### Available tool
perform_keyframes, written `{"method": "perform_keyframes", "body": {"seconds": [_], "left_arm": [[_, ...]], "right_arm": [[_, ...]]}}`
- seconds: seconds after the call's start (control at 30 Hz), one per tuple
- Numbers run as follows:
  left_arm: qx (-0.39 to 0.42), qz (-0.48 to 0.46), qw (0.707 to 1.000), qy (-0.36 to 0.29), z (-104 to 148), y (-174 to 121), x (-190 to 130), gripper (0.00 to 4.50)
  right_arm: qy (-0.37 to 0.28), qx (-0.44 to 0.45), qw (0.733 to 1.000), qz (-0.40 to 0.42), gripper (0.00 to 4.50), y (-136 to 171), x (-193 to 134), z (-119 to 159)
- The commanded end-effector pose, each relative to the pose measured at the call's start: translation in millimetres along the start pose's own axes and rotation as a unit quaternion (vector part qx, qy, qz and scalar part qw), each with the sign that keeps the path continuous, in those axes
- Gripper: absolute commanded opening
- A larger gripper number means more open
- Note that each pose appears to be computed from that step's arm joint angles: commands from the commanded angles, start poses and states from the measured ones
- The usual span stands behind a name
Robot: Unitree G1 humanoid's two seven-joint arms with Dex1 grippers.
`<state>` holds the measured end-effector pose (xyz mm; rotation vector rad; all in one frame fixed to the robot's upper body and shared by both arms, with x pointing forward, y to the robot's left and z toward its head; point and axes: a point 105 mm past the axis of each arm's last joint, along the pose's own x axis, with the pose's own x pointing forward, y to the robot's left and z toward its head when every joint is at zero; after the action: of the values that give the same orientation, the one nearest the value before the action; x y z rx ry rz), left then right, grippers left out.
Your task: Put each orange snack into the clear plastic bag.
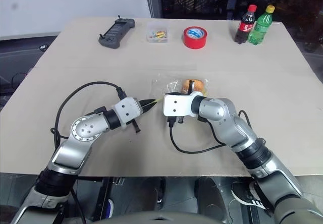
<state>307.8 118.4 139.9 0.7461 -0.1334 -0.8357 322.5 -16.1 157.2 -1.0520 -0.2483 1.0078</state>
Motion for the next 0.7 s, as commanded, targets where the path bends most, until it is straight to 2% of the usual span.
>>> {"method": "perform_keyframes", "body": {"seconds": [0.03, 0.17, 0.27, 0.43, 0.57, 0.7], "left_arm": [[0.019, 0.012, 1.000, -0.017, 11, 7, -4, 0.00], [0.010, 0.025, 0.999, -0.017, 8, 12, -6, 0.00], [-0.007, 0.047, 0.999, -0.014, 4, 22, -9, 0.00], [-0.022, 0.068, 0.997, -0.002, -6, 32, -13, 0.00], [-0.031, 0.069, 0.997, -0.001, -8, 33, -13, 0.00], [-0.037, 0.071, 0.997, -0.007, -7, 36, -8, 0.00]], "right_arm": [[-0.010, -0.017, 0.999, -0.025, 0.12, -16, -5, 7], [0.003, -0.009, 0.999, -0.036, 0.12, -18, -9, 1], [0.046, 0.004, 0.997, -0.057, 0.12, -22, -21, -19], [0.156, 0.026, 0.983, -0.096, 0.12, -23, -66, -68], [0.203, 0.042, 0.971, -0.119, 0.12, -25, -96, -84], [0.228, 0.043, 0.962, -0.143, 0.12, -35, -111, -95]]}}
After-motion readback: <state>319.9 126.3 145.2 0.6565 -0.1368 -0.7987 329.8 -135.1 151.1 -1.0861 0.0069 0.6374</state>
